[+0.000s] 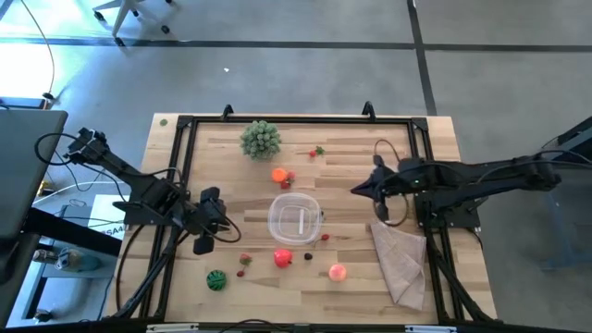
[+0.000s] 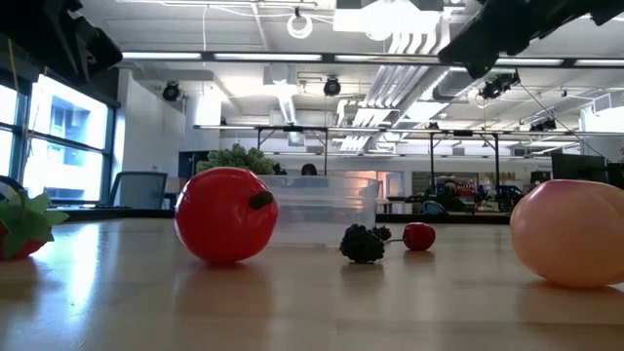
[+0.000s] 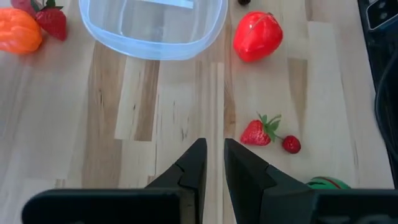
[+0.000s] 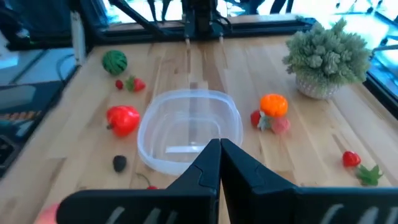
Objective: Pick and placing Produce into tupperware
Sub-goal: Put the watermelon into the transparent container
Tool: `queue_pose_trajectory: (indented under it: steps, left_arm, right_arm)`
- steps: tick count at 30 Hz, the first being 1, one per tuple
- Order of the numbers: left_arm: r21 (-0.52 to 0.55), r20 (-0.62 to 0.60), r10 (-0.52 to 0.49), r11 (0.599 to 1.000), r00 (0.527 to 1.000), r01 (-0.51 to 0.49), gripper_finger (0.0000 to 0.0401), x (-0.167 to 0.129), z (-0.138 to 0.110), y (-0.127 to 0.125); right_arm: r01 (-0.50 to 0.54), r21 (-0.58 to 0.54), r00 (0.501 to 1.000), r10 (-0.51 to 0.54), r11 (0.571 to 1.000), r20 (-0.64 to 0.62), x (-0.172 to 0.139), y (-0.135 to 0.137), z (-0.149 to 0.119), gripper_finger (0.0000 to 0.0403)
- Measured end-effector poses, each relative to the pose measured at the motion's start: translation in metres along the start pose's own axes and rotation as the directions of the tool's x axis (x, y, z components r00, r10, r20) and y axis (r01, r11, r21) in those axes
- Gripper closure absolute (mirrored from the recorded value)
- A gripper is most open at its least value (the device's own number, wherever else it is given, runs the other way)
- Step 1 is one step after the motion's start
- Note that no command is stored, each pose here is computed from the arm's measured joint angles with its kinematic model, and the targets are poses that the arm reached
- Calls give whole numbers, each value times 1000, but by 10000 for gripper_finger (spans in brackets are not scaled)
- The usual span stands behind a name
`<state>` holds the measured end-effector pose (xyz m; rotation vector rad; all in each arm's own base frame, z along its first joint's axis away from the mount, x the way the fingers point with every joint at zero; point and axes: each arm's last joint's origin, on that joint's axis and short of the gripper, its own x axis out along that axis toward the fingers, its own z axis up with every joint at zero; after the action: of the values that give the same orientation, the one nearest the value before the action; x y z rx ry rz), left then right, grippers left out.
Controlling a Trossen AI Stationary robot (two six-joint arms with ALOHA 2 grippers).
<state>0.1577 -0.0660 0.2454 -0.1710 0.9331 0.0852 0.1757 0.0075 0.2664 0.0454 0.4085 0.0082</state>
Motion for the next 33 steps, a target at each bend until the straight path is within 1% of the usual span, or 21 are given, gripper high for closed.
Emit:
queue_pose_trajectory:
  steps: [5, 11, 14, 21, 24, 28, 31, 33]
  left_arm:
    - [18, 1, 1, 1000, 1000, -1, 355, 0, 0, 0]
    - [46, -2, 4, 999, 1000, -4, 355, 0, 0, 0]
    - [46, -3, 5, 999, 1000, -5, 355, 0, 0, 0]
    - [46, -4, 6, 999, 1000, -6, 355, 0, -1, 0]
    - [46, -9, -1, 999, 1000, 1, 355, 0, -1, 0]
    - [34, -42, -58, 998, 997, 59, 355, 0, -2, -1]
    - [-56, -105, -155, 987, 982, 150, 355, 0, -4, -4]
    - [-143, -139, -211, 971, 968, 191, 355, -1, -5, -6]
  right_arm:
    - [-37, 10, 998, 36, 999, 41, -27, 0, 0, 403]
    - [-35, 18, 998, 34, 999, 56, -46, -1, -4, 403]
    - [-36, 35, 997, 34, 999, 62, -50, -1, -4, 403]
    - [-32, 35, 999, 32, 999, 23, -49, -1, -8, 403]
    - [-33, 35, 999, 32, 999, 25, -50, -1, -8, 403]
    - [-33, 35, 999, 32, 999, 25, -50, -1, -8, 403]
    - [-33, 35, 999, 32, 999, 25, -50, -1, -8, 403]
    - [-33, 35, 999, 32, 999, 25, -50, -1, -8, 403]
